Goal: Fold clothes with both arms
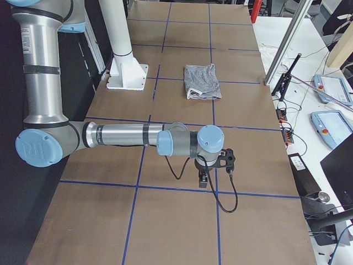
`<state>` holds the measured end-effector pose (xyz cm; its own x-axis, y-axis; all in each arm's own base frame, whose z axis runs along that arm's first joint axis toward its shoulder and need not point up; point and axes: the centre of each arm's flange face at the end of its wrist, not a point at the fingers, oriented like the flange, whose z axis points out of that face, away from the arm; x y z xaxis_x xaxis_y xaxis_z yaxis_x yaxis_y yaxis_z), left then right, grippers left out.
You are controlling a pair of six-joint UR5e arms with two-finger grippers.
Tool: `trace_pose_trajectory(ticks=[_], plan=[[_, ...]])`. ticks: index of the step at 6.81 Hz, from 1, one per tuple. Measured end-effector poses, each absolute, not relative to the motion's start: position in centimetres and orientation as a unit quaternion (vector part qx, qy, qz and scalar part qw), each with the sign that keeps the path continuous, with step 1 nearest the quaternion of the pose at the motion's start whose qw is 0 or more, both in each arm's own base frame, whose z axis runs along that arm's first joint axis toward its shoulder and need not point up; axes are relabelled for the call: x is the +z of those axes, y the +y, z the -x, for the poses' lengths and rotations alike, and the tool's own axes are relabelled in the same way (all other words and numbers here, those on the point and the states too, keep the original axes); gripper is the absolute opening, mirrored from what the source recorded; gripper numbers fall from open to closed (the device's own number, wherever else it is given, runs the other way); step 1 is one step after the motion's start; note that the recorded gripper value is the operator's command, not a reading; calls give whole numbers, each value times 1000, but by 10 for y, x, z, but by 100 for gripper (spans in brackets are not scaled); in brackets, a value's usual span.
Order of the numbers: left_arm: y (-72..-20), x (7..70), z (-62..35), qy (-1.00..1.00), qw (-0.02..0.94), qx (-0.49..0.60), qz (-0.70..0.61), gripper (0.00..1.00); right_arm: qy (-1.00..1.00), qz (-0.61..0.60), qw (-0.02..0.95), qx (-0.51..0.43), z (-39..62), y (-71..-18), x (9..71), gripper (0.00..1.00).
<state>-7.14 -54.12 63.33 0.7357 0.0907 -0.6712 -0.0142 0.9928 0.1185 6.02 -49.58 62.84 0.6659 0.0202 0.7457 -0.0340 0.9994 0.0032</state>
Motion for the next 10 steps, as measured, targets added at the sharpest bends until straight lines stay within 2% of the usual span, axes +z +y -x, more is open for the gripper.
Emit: trace_pose_trajectory(ticks=[6, 10], plan=[[-540, 634, 71, 363, 930, 28, -53, 100, -408, -10, 913, 10, -60, -496, 630, 100], [-514, 642, 71, 365, 930, 28, -48, 100, -408, -12, 913, 10, -61, -496, 628, 100]])
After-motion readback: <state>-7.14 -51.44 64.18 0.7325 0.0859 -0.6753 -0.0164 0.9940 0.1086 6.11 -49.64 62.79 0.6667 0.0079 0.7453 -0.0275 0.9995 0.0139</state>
